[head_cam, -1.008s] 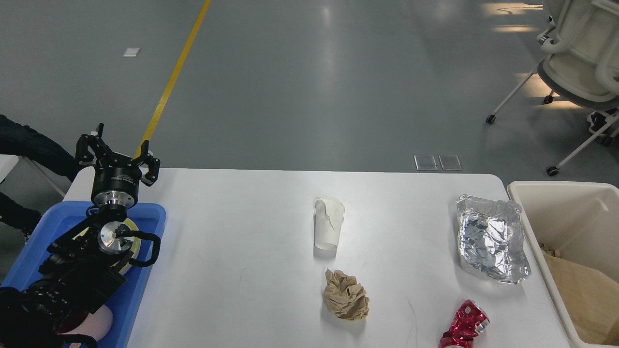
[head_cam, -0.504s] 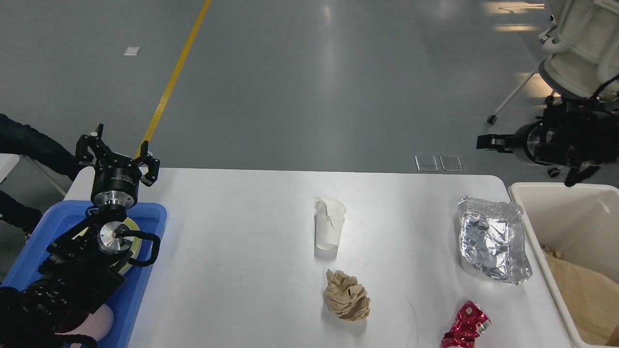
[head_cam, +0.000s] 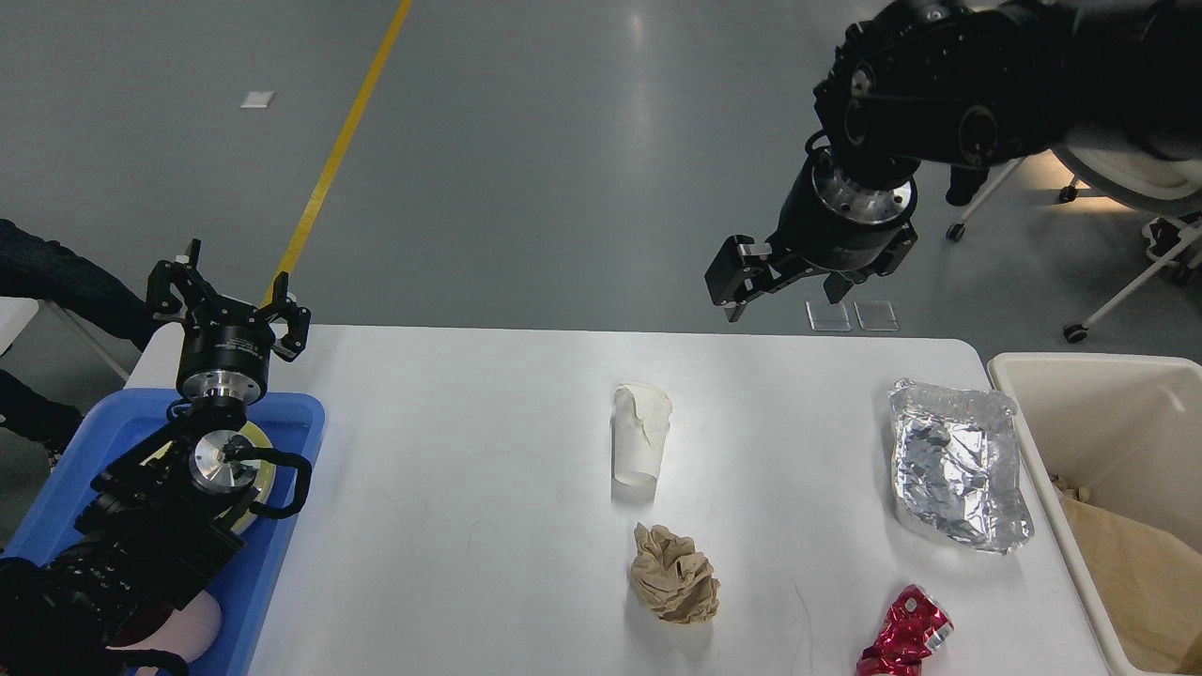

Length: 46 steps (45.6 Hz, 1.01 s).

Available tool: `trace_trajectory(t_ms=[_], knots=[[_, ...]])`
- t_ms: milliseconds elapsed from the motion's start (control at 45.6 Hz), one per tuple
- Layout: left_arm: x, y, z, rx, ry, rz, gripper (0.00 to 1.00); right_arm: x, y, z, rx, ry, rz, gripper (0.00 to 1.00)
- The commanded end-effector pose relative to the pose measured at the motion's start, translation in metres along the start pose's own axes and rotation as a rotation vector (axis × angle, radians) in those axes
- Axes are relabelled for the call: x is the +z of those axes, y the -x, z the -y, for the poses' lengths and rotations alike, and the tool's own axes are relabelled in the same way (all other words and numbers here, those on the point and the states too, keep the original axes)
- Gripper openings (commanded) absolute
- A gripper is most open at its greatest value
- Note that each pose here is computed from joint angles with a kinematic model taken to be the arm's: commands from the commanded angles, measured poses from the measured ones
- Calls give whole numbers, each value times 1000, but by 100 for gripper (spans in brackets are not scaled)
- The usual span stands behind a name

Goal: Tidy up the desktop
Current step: 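Reach the right gripper to the white paper cup and close on it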

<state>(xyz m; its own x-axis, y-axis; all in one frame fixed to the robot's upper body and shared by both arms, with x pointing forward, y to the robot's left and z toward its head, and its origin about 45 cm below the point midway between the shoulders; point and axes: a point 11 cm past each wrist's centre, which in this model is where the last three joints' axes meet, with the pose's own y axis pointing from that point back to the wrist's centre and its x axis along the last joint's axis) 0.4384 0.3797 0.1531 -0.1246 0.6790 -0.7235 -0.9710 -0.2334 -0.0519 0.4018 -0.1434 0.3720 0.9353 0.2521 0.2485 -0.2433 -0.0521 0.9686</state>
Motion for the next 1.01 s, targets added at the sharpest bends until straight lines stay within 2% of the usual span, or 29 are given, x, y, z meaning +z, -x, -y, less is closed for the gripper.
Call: trace_trajectory(t_ms=[0,132,373,680,986], knots=[[0,0,0,0,0,0,96,-12,5,12,-22,-53,-2,100],[0,0,0,-1,0,-1,96,-16,26,72,-77,-139,56,100],[0,0,0,0,0,0,96,-30,59,161,12,-276,239,100],[0,0,0,0,0,0,96,-41,59,227,165,-313,417,100],[0,0,0,-1,0,-1,96,-44,55,259,234,-293,421,100]])
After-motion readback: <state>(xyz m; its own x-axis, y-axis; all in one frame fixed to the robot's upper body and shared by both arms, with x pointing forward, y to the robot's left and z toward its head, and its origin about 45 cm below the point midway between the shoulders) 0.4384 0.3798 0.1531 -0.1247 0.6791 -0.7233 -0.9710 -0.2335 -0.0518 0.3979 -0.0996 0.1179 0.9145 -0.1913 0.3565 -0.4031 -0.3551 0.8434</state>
